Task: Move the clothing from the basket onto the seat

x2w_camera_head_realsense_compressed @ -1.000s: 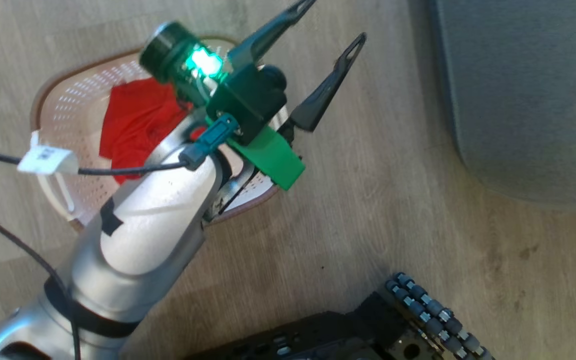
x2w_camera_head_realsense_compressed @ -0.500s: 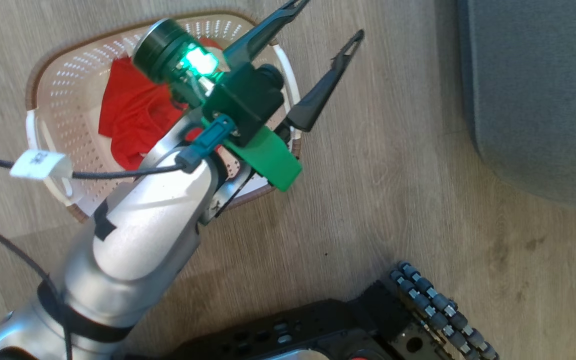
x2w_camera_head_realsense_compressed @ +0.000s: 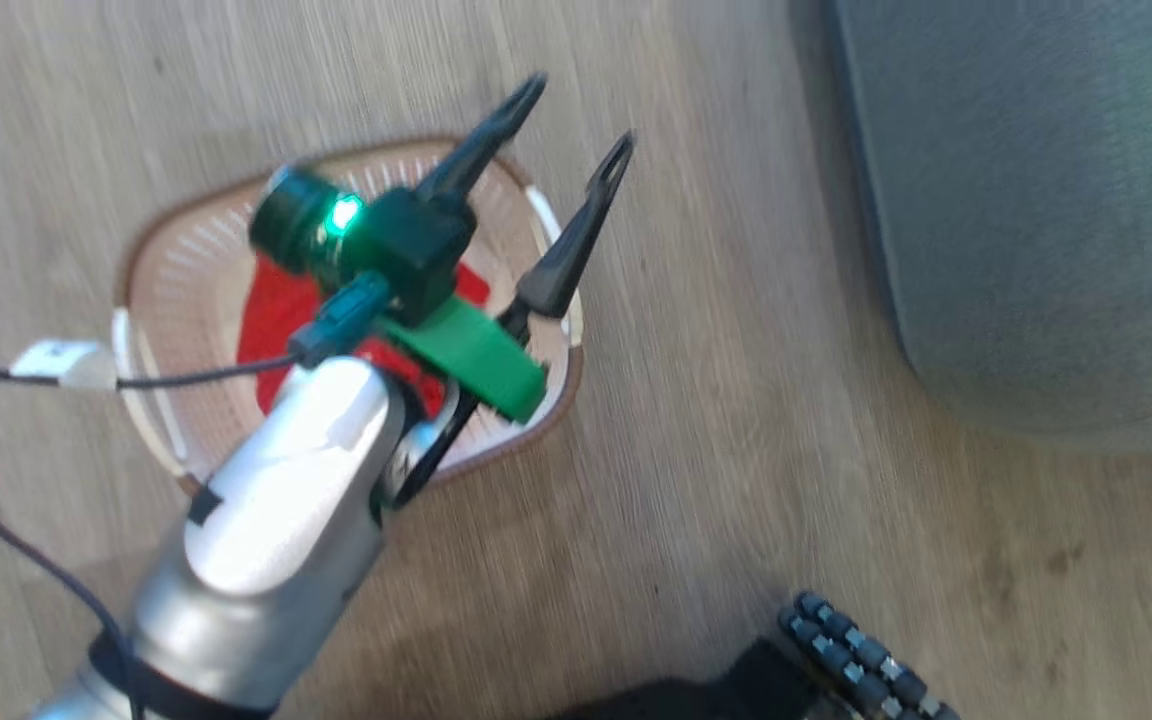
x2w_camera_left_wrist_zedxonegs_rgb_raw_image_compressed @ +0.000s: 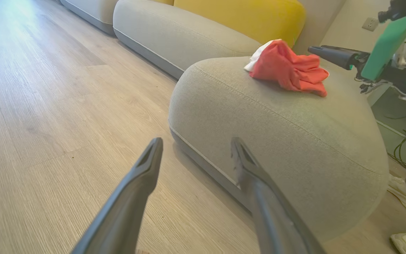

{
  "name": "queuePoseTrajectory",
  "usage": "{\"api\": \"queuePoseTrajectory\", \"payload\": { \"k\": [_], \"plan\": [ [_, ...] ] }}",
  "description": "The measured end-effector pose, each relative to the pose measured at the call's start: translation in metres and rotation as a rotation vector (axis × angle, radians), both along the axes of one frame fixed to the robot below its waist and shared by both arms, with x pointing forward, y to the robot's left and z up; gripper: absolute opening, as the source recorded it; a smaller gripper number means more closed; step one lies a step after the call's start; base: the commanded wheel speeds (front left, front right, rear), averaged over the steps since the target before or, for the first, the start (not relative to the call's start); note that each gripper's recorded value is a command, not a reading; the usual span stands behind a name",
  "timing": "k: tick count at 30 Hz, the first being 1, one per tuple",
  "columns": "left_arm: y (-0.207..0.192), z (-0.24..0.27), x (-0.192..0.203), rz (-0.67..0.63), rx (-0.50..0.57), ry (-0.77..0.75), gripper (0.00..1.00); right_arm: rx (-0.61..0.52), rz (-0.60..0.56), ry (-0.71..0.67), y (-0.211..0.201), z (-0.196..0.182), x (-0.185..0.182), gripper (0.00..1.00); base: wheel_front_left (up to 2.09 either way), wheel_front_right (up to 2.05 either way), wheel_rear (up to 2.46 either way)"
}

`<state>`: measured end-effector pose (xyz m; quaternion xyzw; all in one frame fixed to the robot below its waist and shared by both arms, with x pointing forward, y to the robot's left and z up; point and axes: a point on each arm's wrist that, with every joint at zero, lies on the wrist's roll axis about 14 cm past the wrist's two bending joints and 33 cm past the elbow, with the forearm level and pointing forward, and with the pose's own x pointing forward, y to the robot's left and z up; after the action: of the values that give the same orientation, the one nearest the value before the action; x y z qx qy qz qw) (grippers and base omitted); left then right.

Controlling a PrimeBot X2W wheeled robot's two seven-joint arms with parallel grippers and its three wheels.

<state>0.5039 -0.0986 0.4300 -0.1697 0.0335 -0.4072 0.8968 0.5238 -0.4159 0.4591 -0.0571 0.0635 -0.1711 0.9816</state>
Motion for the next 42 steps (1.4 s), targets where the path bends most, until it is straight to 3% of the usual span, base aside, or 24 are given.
{"api": "queuePoseTrajectory", "payload": {
  "k": [8,19,27,34,42],
  "plan": [
    [0.034,0.014,-0.027,0.1,0.03,0.064,1.0,0.006,0.152,-0.143,0.058,0.05,-0.036,1.0,0.0,0.0,0.0],
    [0.16,0.004,-0.061,0.447,0.18,0.143,1.0,0.137,0.34,-0.191,0.17,0.042,-0.077,1.0,0.0,0.0,0.0],
    [0.235,0.017,-0.099,0.669,0.21,0.132,1.0,0.19,0.445,-0.158,0.23,0.031,-0.103,1.0,0.0,0.0,0.0],
    [0.269,0.025,-0.129,0.796,0.196,0.123,1.0,0.226,0.467,-0.153,0.254,0.028,-0.121,1.0,0.0,0.0,0.0],
    [0.273,0.028,-0.146,0.823,0.181,0.11,1.0,0.252,0.445,-0.109,0.255,0.013,-0.141,1.0,0.0,0.0,0.0]
  ]
}}
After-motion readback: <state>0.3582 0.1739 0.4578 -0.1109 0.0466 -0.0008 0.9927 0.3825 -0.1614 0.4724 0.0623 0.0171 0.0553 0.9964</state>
